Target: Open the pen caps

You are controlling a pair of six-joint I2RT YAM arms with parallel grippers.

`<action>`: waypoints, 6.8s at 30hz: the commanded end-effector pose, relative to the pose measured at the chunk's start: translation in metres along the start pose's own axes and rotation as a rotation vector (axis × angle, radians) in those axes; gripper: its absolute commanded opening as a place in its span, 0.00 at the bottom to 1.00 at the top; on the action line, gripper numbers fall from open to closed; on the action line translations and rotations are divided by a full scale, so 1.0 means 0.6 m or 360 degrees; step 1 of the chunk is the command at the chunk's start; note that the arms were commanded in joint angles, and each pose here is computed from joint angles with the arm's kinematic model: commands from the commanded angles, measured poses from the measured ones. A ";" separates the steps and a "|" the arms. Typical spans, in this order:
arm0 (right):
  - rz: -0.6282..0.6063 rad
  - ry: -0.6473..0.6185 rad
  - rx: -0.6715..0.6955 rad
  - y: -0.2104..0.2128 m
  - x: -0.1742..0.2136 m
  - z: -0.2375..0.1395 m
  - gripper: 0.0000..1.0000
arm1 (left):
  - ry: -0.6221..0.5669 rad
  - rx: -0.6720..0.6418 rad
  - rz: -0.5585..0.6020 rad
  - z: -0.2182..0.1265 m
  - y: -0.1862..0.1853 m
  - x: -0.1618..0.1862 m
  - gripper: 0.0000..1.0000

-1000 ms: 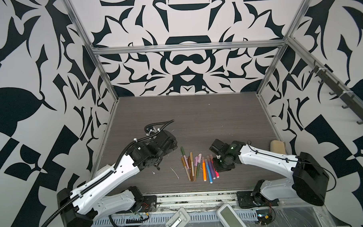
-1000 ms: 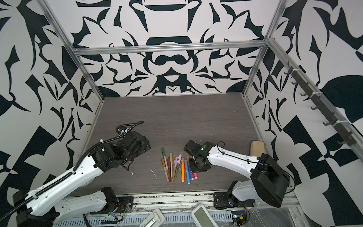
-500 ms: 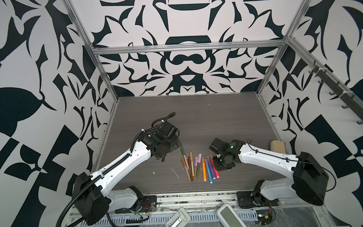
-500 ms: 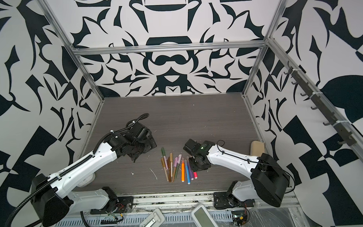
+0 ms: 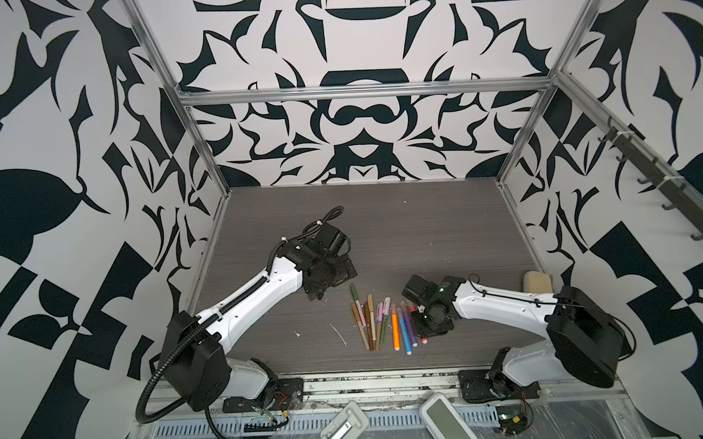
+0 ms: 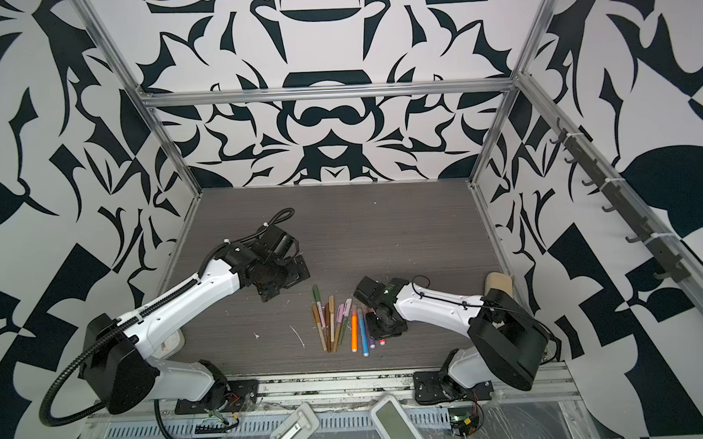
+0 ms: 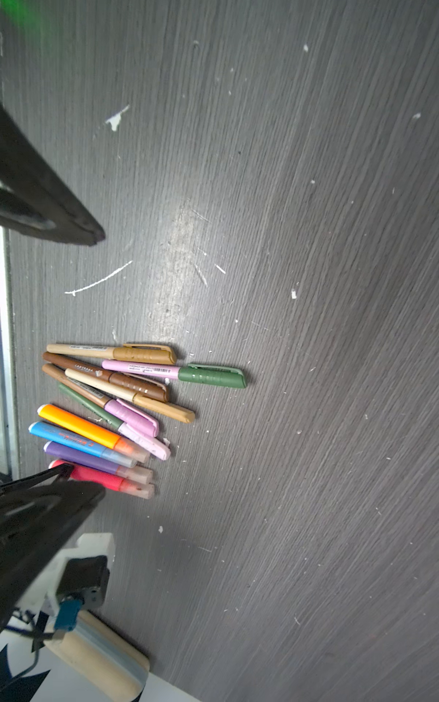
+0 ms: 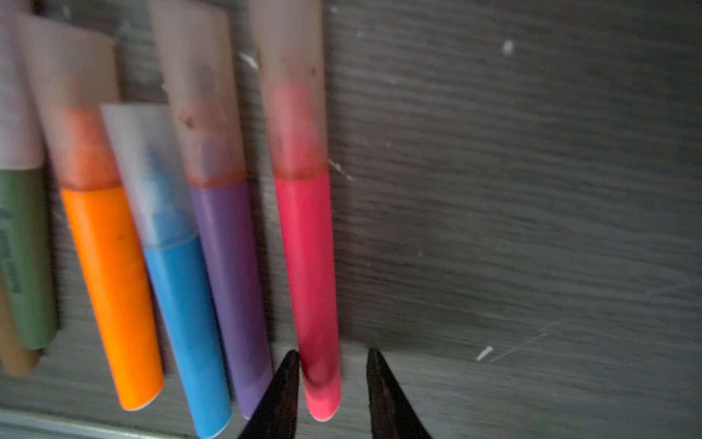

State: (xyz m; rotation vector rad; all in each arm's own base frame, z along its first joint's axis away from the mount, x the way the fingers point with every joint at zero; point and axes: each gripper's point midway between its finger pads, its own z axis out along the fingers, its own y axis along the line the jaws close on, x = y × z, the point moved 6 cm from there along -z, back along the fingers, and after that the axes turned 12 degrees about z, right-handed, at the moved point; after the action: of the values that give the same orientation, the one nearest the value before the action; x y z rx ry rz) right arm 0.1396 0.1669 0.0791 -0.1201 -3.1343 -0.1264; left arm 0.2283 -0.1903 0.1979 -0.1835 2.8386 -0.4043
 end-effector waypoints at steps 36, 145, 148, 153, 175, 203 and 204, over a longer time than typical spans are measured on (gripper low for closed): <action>-0.0299 0.0150 -0.1056 0.162 -0.032 -0.198 0.00 | 0.0401 0.0580 -0.0208 0.022 -0.139 -0.053 0.72; 0.0012 -0.0233 -0.0553 0.021 -0.044 -0.191 0.00 | 0.0648 -0.0311 0.0104 0.212 0.099 -0.162 0.00; 0.0011 -0.0242 -0.0559 0.021 -0.044 -0.194 0.00 | 0.0668 -0.0298 0.0104 0.220 0.095 -0.156 0.00; 0.0008 -0.0234 -0.0539 0.019 -0.043 -0.191 0.00 | 0.0685 -0.0283 0.0088 0.226 0.095 -0.147 0.05; 0.0095 -0.0322 -0.0261 -0.016 -0.168 -0.151 0.00 | 0.0520 -0.0228 0.0074 0.148 0.066 -0.176 0.42; 0.0185 -0.0166 0.0075 -0.038 -0.361 -0.014 0.45 | 0.0096 0.0152 -0.0036 -0.048 0.062 -0.066 0.43; 0.0192 -0.0154 0.0076 -0.038 -0.358 -0.013 0.48 | 0.0108 0.0149 -0.0020 -0.049 0.063 -0.065 0.43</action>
State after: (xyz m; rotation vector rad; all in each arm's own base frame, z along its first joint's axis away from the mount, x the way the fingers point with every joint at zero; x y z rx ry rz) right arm 0.3563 0.1246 0.0790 -0.2929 -3.2463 -0.0055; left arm 0.2626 -0.1431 0.2176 -0.2173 2.8603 -0.5426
